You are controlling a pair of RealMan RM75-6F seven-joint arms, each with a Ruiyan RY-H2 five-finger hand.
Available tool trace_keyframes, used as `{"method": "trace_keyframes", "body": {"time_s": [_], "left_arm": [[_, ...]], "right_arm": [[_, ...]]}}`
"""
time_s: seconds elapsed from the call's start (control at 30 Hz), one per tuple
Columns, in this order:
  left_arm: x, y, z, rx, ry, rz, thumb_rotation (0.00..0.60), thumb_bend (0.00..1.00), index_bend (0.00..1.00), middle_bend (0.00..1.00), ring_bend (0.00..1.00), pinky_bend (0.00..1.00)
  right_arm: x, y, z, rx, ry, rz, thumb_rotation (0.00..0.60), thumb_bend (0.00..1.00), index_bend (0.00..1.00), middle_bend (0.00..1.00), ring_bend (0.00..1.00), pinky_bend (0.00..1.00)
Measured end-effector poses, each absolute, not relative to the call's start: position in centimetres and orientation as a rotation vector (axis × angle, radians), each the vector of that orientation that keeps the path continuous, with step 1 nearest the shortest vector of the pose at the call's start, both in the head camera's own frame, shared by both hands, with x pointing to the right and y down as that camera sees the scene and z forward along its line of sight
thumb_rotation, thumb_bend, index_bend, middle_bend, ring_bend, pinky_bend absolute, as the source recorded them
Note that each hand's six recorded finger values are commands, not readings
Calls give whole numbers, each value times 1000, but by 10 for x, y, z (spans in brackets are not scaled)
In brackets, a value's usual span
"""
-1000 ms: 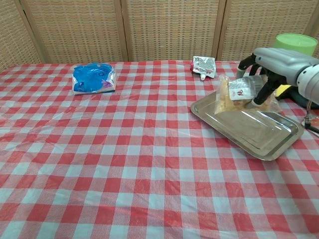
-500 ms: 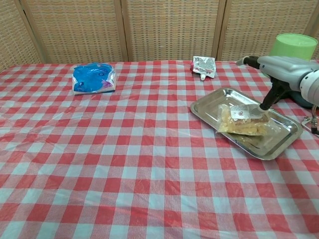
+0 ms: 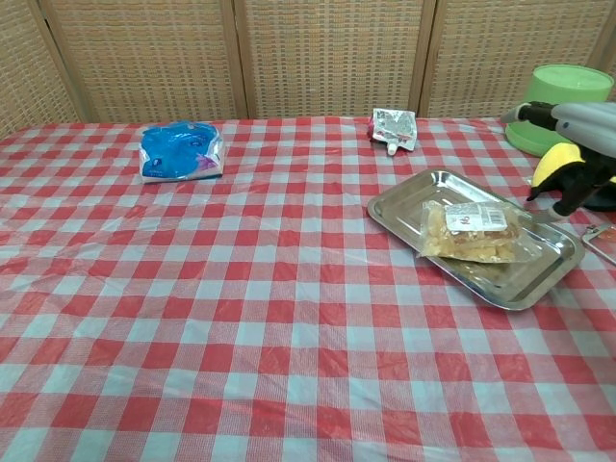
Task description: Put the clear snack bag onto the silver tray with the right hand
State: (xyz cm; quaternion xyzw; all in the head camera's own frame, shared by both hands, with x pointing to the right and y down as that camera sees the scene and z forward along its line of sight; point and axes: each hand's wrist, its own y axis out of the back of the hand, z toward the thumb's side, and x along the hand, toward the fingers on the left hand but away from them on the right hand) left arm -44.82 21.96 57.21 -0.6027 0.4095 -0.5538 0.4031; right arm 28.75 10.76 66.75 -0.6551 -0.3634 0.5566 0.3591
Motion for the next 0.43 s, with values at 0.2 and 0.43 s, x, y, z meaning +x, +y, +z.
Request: {"method": "trace_keyframes", "body": {"time_s": [0.2,0.43], "left_arm": [[-446,220,571,-1517,1032,-1391,600,51,0,0,0,0],[-445,221,570,-1512,1038,-1378,600,51,0,0,0,0]], "right_arm": [[307,132,649,-1667,-934,1391,600,169,4,0,0,0],[342,170,620,-1610,-1011,1311,600,157,0,0,0,0]]}}
